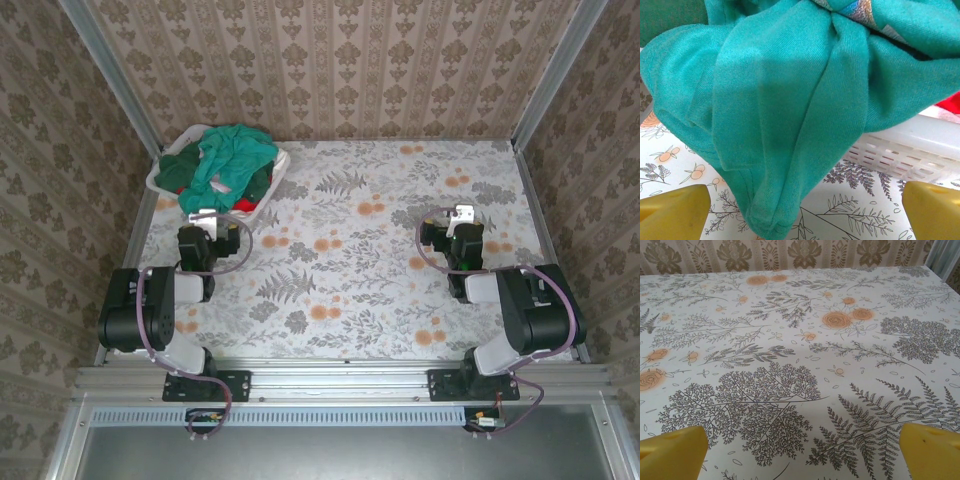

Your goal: Fold and stack the t-shirts

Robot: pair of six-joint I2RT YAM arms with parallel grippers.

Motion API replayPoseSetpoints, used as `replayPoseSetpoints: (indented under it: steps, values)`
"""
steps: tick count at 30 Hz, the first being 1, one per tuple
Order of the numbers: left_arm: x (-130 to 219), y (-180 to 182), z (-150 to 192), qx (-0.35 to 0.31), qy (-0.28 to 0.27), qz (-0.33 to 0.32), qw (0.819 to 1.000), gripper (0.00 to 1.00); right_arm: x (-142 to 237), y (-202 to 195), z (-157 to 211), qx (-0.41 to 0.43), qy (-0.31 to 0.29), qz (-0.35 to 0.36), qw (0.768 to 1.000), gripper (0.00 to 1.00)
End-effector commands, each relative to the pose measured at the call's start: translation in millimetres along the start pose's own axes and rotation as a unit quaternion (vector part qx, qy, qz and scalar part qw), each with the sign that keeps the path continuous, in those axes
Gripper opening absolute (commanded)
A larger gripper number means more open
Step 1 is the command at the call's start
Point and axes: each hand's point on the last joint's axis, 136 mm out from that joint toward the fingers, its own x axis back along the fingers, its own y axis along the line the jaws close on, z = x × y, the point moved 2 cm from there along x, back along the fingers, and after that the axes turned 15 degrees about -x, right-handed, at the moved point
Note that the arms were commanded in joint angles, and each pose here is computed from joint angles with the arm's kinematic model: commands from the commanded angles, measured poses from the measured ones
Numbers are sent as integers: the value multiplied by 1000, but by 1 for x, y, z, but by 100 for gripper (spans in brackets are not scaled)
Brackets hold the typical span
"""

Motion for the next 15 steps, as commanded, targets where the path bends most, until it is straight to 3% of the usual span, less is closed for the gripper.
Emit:
replayPoseSetpoints:
  steps: [1, 3, 5, 7, 9, 11, 12, 13, 14, 15]
  values:
    - [0, 3, -9, -8, -15, -1, 1000, 100, -2, 3, -6, 0, -6, -8, 1000, 100]
    - [0, 3, -9, -7, -15, 0, 1000, 100, -2, 2, -6, 0, -6, -7, 1000, 100]
    - [5, 12, -15, -17, -2, -51, 999, 100, -1, 3, -10, 0, -13, -7, 1000, 100]
    - [31, 23, -43, -57, 30, -157, 985, 100, 5, 3, -30, 4, -5, 31, 1000, 100]
    - [57, 21, -84, -67, 36, -176, 981, 100, 18, 14, -65, -3, 4, 35, 999, 100]
    - [87, 20, -111, 12, 41, -145, 988, 100, 32, 22, -96, -55, -9, 27, 998, 100]
    - [106, 27, -108, 87, 69, -147, 983, 100, 40, 25, -106, -90, -9, 22, 996, 100]
    - [125, 34, -97, 185, 102, -157, 965, 100, 48, 22, -109, -143, 1, 37, 989, 100]
    - [133, 35, -92, 235, 106, -144, 955, 100, 57, 11, -107, -186, 12, 71, 980, 100]
    - [132, 24, -90, 265, 98, -87, 956, 100, 65, -2, -104, -228, 10, 107, 968, 100]
